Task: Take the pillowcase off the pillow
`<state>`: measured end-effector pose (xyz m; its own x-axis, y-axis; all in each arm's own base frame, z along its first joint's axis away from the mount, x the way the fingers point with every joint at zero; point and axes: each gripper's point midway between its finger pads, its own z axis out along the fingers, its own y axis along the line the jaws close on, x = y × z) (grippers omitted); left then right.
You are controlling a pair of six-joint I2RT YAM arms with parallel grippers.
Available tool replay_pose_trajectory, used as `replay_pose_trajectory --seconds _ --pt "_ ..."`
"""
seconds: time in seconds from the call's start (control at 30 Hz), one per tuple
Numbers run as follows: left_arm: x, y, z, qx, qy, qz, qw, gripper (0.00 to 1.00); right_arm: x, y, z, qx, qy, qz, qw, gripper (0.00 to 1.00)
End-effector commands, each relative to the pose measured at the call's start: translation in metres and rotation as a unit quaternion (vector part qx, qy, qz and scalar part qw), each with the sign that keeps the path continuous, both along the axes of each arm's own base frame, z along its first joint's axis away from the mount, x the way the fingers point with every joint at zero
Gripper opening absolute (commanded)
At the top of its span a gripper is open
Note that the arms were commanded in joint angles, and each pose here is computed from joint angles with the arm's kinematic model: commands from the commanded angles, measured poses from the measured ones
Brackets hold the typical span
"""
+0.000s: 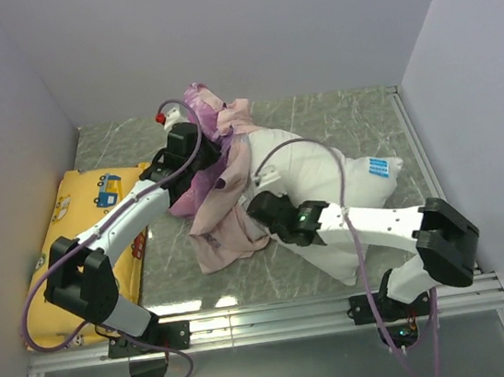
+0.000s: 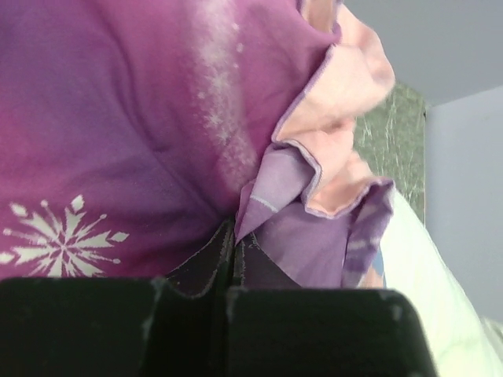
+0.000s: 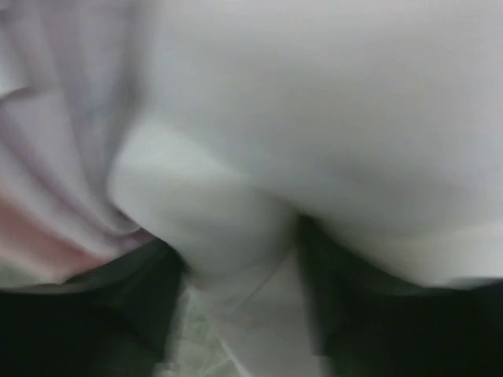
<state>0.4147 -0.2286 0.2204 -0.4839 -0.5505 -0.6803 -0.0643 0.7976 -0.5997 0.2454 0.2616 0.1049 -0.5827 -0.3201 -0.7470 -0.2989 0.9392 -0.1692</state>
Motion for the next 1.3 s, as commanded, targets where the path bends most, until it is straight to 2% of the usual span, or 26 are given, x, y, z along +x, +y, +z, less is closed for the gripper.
replay_pose_trajectory --seconds 0.0,0.07,0.1,0.17,0.2,0.3,0.33,0.4,0.43,0.47,0.53,0.67,0.7,0.9,1.07,1.27 --pt "-0.016 -0.013 0.019 0.006 0.002 -0.053 0.999 0.05 0.02 -0.027 0.004 0.07 0.002 -0.052 0.996 0.29" --pt "-0.019 -0.021 0.036 0.0 -0.016 -0.074 0.997 0.12 0.027 -0.038 0.015 0.076 -0.003 -0.056 0.996 0.0" --pt "-0.021 -0.024 0.041 -0.001 -0.02 -0.083 0.996 0.28 0.029 -0.039 0.019 0.078 -0.005 -0.056 0.995 0.0" --pt "-0.029 -0.029 0.053 0.005 -0.029 -0.1 0.995 0.47 0.033 -0.042 0.036 0.093 -0.016 -0.05 0.994 0.0" --pt "-0.031 -0.03 0.062 0.007 -0.037 -0.1 0.994 0.63 0.036 -0.043 0.041 0.109 -0.013 -0.047 0.993 0.0" --pt "-0.046 -0.015 0.074 0.018 -0.054 -0.074 0.996 0.78 0.038 -0.045 0.06 0.168 -0.009 -0.033 0.985 0.0" --pt "-0.055 -0.004 0.089 0.009 -0.071 -0.063 0.995 0.79 0.038 -0.047 0.063 0.175 -0.009 -0.032 0.984 0.0" --pt "-0.066 0.014 0.078 0.012 -0.07 -0.031 0.997 0.8 0.041 -0.052 0.071 0.184 -0.013 -0.035 0.982 0.0" --pt "-0.077 0.026 0.091 0.0 -0.088 -0.019 0.996 0.81 0.044 -0.055 0.074 0.186 -0.015 -0.037 0.982 0.0" --pt "-0.082 0.038 0.075 0.006 -0.074 0.003 0.997 0.81 0.045 -0.058 0.073 0.182 -0.011 -0.041 0.982 0.0" --pt "-0.095 0.051 0.076 -0.014 -0.076 0.022 0.997 0.81 0.048 -0.061 0.077 0.183 -0.012 -0.044 0.982 0.0" --pt "-0.105 0.068 0.027 -0.008 -0.041 0.056 0.998 0.84 0.048 -0.061 0.087 0.201 -0.015 -0.039 0.979 0.0" --pt "-0.105 0.065 0.026 -0.019 -0.045 0.05 0.998 0.87 0.048 -0.06 0.089 0.204 -0.015 -0.037 0.978 0.0" --pt "-0.1 0.058 0.001 -0.068 -0.013 0.03 0.997 0.9 0.047 -0.067 0.091 0.199 -0.018 -0.041 0.979 0.0" --pt "-0.095 0.07 -0.014 -0.087 0.001 0.051 0.995 0.9 0.044 -0.069 0.089 0.2 -0.015 -0.04 0.979 0.0" --pt "-0.082 0.071 -0.029 -0.111 0.011 0.047 0.993 0.86 0.045 -0.072 0.099 0.206 -0.023 -0.042 0.977 0.0"
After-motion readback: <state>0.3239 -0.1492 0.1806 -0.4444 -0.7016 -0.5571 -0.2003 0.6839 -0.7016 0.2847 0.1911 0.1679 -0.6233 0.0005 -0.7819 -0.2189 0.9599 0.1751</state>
